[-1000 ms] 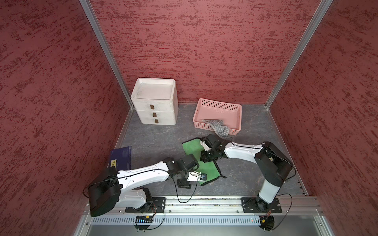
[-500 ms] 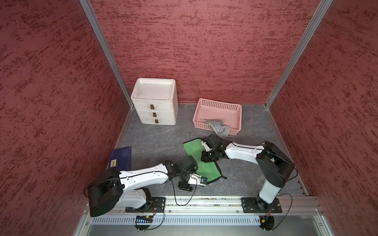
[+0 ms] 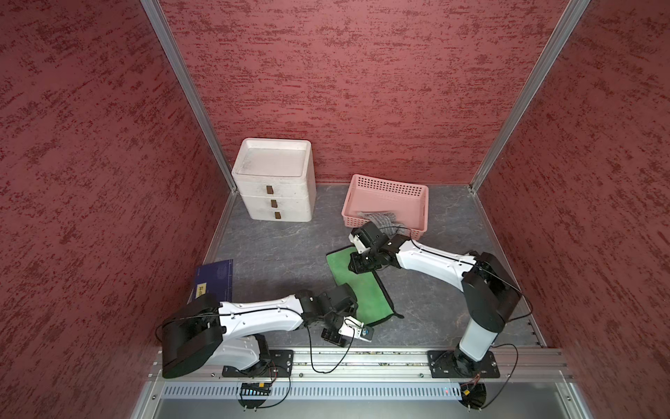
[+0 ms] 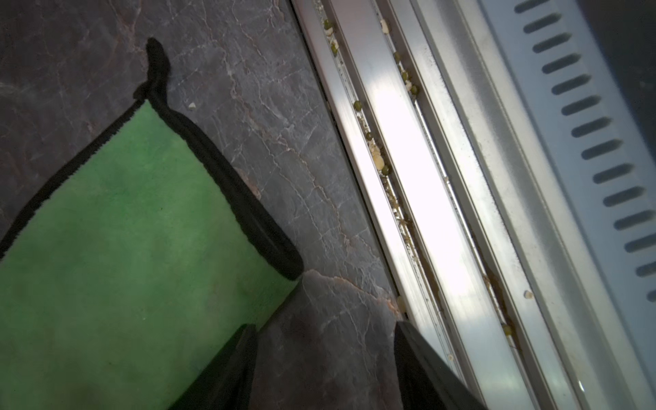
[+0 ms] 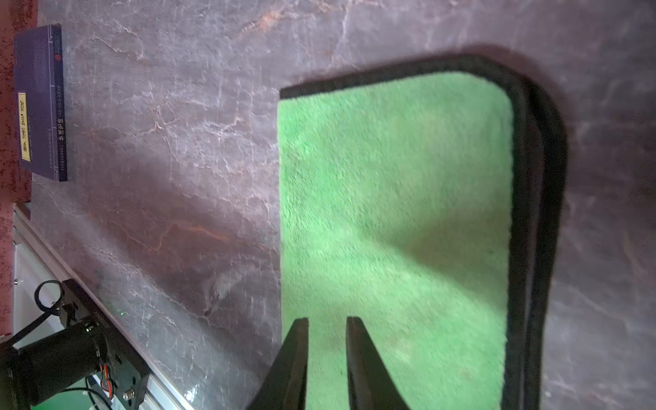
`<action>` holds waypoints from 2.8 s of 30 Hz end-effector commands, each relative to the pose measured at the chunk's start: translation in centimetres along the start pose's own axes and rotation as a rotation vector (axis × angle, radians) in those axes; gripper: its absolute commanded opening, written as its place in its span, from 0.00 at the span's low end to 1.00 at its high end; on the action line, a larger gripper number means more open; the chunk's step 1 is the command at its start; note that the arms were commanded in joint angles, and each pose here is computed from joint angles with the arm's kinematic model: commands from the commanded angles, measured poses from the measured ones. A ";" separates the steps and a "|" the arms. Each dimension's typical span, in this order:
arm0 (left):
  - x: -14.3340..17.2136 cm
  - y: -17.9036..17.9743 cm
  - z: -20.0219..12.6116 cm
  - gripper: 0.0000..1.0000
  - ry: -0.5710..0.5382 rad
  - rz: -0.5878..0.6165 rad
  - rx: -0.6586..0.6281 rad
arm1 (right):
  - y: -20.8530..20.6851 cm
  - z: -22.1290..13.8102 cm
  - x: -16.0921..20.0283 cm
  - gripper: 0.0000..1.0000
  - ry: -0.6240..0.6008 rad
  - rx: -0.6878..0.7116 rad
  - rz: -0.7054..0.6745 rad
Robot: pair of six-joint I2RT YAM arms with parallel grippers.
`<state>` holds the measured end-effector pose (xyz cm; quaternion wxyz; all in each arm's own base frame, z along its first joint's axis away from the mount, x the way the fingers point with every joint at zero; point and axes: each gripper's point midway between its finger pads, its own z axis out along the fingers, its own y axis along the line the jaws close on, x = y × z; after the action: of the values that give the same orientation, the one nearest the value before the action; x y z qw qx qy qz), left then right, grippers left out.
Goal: Fold the square dishcloth
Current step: Adjust the cleaning item at the center of the board, then fold the cleaning item at the center of the board.
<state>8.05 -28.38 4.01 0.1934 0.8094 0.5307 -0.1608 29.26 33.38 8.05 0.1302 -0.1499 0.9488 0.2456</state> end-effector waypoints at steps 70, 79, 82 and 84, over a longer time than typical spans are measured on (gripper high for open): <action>5.0 16.0 -11.4 0.00 -0.227 -0.556 -0.196 | -4.0 -5.0 0.7 0.25 -0.081 -0.083 0.082; 11.8 24.3 -6.7 0.00 0.002 -0.725 -0.401 | -7.4 -9.3 0.1 0.27 -0.235 0.059 0.136; 13.5 25.2 -5.3 0.00 0.082 -0.728 -0.445 | -7.2 -10.0 0.2 0.31 -0.262 0.042 0.126; 13.9 25.3 -4.9 0.14 0.116 -0.717 -0.462 | -6.9 -10.0 0.6 0.31 -0.263 0.018 0.126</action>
<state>34.88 -24.20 5.01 0.2448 0.5295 0.8061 -0.0993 29.45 23.10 13.59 0.2307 -0.0634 0.9331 0.2686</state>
